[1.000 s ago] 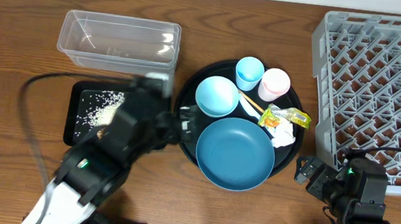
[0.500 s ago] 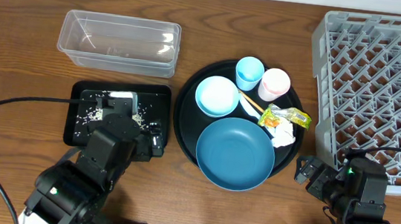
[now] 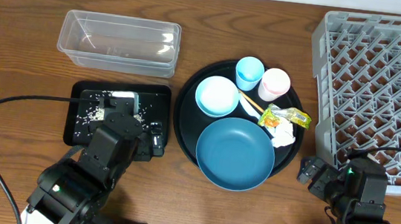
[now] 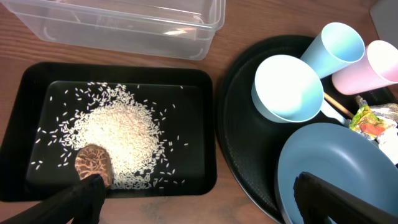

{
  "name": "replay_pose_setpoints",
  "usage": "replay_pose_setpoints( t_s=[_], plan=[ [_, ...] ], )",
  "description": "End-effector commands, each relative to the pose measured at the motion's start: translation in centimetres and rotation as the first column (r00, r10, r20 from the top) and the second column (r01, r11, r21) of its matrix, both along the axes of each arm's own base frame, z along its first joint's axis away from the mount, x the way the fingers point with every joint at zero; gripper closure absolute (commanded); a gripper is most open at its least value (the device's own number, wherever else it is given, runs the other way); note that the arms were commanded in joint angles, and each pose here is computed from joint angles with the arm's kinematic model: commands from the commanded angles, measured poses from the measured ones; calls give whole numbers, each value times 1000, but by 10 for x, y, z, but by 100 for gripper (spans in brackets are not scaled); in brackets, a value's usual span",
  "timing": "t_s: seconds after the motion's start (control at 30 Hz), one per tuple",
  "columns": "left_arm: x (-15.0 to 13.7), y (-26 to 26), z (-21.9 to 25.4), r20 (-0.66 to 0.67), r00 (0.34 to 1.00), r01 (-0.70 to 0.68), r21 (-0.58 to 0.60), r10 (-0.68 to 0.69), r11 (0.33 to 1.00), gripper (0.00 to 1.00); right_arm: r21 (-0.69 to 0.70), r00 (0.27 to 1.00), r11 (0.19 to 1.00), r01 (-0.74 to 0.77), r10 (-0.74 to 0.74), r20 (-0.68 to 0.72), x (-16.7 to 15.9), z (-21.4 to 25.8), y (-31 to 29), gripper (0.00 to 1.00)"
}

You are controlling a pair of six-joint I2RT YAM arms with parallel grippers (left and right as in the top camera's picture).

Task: Sort waste into correct bins and load items into the dishwasher rack
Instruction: 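Release the bowl and retract the left gripper to the black tray, then reach the right gripper toward the blue plate's near rim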

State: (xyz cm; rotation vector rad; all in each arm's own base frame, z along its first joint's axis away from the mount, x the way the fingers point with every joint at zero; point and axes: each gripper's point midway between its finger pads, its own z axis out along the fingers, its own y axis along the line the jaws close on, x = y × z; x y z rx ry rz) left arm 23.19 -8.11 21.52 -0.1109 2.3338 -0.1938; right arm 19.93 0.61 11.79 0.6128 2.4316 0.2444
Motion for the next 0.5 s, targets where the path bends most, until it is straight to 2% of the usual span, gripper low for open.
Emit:
replay_pose_setpoints(
  t_s=[0.0,0.23,0.33,0.43,0.47],
  plan=[
    [2,4,6,19,1000,-16,13,16,1000,2,-67,999,997,32,-31,13,1,6,-13,1],
    [2,4,6,19,1000,-16,13,16,1000,2,-67,999,997,32,-31,13,1,6,-13,1],
    [2,4,6,19,1000,-16,13,16,1000,2,142,999,989,-36,36,0,-2,6,23,1],
    [2,4,6,19,1000,-16,13,16,1000,2,367,994,925,-98,106,-1,-7,16,60,1],
    [2,4,6,19,1000,-16,13,16,1000,2,401,991,908,-121,134,-3,-10,17,67,1]
  ],
)
